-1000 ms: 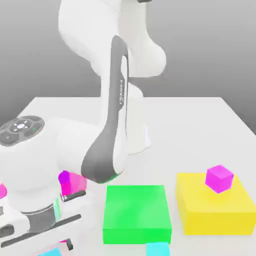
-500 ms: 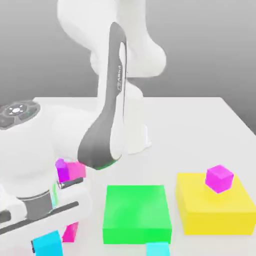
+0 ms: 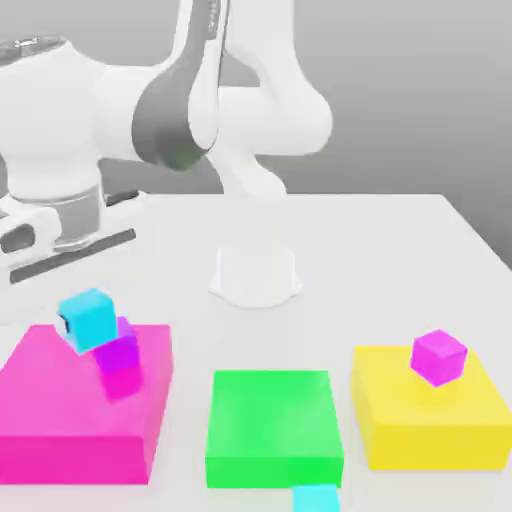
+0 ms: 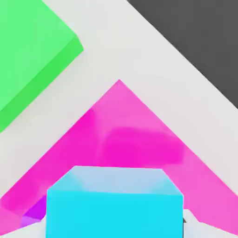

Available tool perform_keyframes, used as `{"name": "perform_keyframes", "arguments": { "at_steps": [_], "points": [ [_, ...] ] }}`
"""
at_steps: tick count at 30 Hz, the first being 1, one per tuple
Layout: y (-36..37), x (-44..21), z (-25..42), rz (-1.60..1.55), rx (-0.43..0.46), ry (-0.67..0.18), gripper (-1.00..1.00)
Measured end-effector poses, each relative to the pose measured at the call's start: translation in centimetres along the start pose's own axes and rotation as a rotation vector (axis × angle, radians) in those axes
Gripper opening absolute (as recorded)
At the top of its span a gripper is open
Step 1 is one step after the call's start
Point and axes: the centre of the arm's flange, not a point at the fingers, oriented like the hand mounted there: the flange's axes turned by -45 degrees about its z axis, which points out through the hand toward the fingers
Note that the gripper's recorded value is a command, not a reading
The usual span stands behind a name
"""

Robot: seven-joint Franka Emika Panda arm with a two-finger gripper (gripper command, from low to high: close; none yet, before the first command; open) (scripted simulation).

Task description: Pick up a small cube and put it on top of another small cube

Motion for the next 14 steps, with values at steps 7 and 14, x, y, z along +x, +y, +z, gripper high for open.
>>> {"name": "perform_keyframes", "arguments": {
  "at_steps": [7, 14],
  "points": [
    [-3.4, -2.5, 1.4, -0.091, -0.007, -0.008, -1.0],
    [-3.5, -2.7, 5.0, -0.092, -0.008, -0.013, 1.0]
  ]
}}
